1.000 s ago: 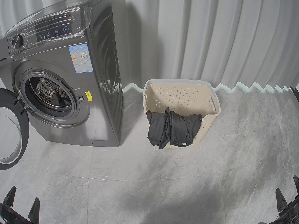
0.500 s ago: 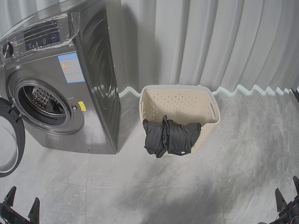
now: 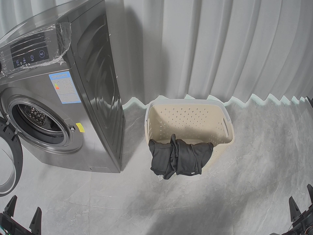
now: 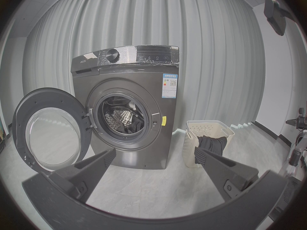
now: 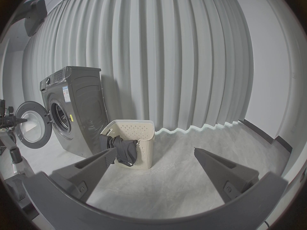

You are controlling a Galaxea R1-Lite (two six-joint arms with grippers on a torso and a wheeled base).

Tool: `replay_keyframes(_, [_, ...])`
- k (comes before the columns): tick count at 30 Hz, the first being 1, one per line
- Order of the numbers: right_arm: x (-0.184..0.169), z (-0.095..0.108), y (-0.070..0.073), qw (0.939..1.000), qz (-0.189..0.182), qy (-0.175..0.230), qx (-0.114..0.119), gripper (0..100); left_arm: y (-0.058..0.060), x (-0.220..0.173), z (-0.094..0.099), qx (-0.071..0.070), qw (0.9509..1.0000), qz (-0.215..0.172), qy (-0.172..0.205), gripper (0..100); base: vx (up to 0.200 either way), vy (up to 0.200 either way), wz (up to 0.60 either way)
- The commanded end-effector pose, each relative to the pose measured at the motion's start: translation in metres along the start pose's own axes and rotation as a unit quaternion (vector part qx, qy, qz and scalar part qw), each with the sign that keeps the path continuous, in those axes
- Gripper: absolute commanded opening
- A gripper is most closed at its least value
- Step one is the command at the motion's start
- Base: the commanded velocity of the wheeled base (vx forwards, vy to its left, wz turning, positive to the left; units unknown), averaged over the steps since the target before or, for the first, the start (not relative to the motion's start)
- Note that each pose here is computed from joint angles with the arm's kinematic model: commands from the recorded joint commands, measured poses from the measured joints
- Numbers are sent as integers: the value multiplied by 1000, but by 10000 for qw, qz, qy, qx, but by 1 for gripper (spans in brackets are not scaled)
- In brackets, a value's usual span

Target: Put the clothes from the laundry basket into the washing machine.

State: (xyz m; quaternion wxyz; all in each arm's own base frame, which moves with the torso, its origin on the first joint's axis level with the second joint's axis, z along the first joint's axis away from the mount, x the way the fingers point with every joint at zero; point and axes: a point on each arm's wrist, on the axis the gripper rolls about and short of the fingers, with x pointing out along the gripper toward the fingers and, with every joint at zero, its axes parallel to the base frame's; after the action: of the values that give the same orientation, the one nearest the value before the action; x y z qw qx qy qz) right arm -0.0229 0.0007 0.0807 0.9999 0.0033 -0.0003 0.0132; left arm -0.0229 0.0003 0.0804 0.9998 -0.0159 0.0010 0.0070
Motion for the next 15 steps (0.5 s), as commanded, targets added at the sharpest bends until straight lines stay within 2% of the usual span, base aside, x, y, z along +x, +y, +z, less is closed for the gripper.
replay_keyframes(1, [0, -5, 0, 10000, -2, 26, -9, 100, 0, 0, -5, -2, 10000, 6, -3, 100, 0, 0, 0])
replay_keyframes(4, [-6, 19, 1, 9984, 63, -556, -29, 100, 0, 0, -5, -2, 10000, 6, -3, 100, 0, 0, 0])
replay_keyframes(5, [-12, 40, 1, 9961, 93, -876, 23, 100, 0, 0, -5, -2, 10000, 6, -3, 100, 0, 0, 0])
replay_keyframes(6, [-13, 49, 1, 9963, 128, -845, 84, 100, 0, 0, -5, -1, 10000, 7, 4, 100, 0, 0, 0])
replay_keyframes(9, [-2, 55, 1, 9987, 335, -358, 112, 100, 0, 0, -5, -1, 10000, 7, 4, 100, 0, 0, 0])
replay_keyframes(11, [6, 57, 2, 9985, 536, -63, 124, 100, 0, 0, -5, -2, 10000, 6, -3, 100, 0, 0, 0])
replay_keyframes(15, [25, 65, 2, 9966, 610, 533, 122, 100, 0, 0, -5, -2, 10000, 6, -3, 100, 0, 0, 0])
